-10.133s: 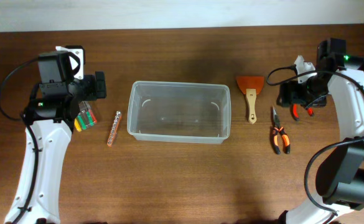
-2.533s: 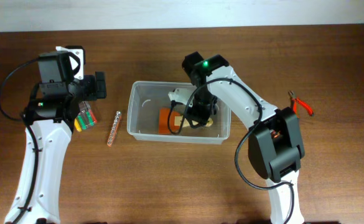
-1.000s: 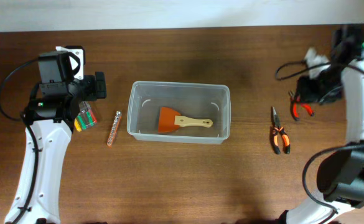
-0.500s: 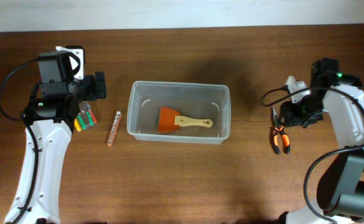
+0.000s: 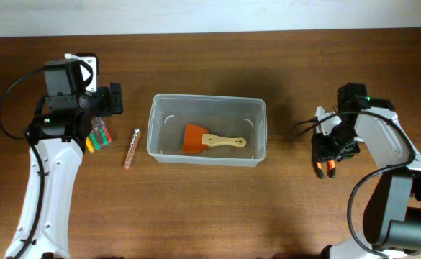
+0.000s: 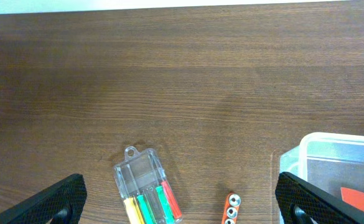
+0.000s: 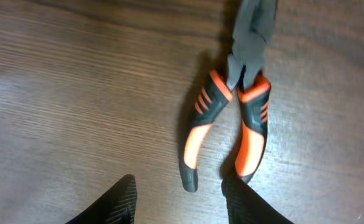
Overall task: Pack container
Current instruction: 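Move right gripper back over the orange-black needle-nose pliers, then lower right gripper and grasp the needle-nose pliers handles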
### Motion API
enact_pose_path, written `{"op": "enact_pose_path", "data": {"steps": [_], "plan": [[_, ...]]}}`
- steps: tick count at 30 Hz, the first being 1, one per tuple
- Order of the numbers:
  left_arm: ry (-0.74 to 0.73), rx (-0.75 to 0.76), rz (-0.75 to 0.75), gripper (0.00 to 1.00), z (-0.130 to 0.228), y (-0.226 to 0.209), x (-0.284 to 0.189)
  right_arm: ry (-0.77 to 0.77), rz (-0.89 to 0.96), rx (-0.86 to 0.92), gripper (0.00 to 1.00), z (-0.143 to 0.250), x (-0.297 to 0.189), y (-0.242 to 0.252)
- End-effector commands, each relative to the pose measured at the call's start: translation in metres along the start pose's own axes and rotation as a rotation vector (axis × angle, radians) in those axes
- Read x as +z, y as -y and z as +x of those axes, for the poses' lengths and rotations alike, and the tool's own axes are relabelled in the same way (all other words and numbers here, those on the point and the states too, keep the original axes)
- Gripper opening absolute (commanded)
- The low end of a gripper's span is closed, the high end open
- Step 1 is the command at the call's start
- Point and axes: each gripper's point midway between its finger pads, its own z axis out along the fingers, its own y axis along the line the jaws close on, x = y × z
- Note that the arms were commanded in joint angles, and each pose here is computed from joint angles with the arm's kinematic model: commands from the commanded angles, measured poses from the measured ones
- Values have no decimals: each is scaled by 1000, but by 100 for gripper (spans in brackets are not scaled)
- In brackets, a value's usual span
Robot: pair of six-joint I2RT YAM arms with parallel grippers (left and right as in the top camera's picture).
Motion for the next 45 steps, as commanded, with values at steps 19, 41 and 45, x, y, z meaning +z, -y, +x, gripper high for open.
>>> {"op": "enact_pose_path", "data": {"steps": [19, 41, 45], "plan": [[26, 12, -15, 99, -10, -5, -6, -20, 24, 105, 42, -3, 23, 8], [26, 12, -16, 99, -10, -5, -6, -108, 1, 110, 41, 0, 61, 10], [26, 12, -15, 99, -10, -5, -6, -110, 0, 111, 35, 1, 61, 10]]}}
